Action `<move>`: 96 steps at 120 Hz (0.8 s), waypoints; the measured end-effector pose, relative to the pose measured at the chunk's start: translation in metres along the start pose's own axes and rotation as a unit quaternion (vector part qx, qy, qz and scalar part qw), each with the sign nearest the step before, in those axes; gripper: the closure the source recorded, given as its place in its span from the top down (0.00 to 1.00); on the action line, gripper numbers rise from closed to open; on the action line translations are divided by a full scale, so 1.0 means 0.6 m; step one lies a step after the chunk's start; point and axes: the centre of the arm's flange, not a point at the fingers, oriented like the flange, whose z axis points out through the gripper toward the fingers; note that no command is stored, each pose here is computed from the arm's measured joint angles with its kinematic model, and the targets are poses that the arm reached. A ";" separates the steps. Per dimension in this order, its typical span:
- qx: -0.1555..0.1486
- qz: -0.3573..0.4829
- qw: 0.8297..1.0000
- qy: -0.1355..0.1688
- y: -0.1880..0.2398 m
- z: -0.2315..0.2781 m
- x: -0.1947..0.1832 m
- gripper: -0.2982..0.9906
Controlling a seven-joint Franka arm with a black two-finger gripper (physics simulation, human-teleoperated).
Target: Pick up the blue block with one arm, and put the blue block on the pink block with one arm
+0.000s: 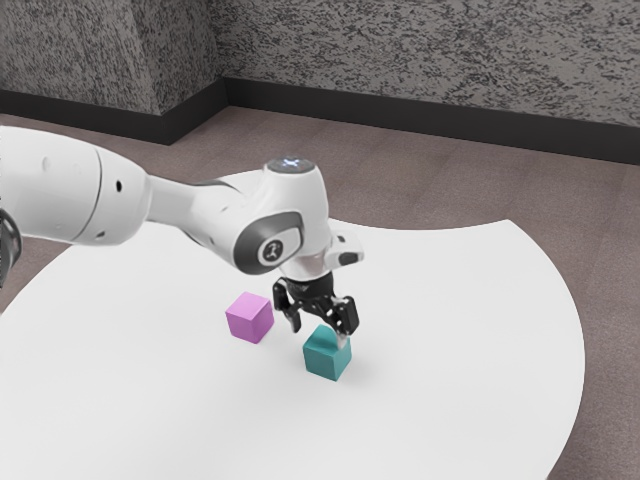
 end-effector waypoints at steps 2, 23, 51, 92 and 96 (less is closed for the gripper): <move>0.001 0.001 1.000 0.000 0.000 0.001 0.000 0.77; 0.006 0.010 1.000 0.007 0.001 -0.002 0.008 0.77; 0.008 0.015 1.000 0.006 0.004 0.006 0.014 0.77; 0.020 0.031 0.999 0.006 0.007 0.015 0.013 0.77; 0.019 0.031 0.999 0.004 0.007 0.019 0.014 0.77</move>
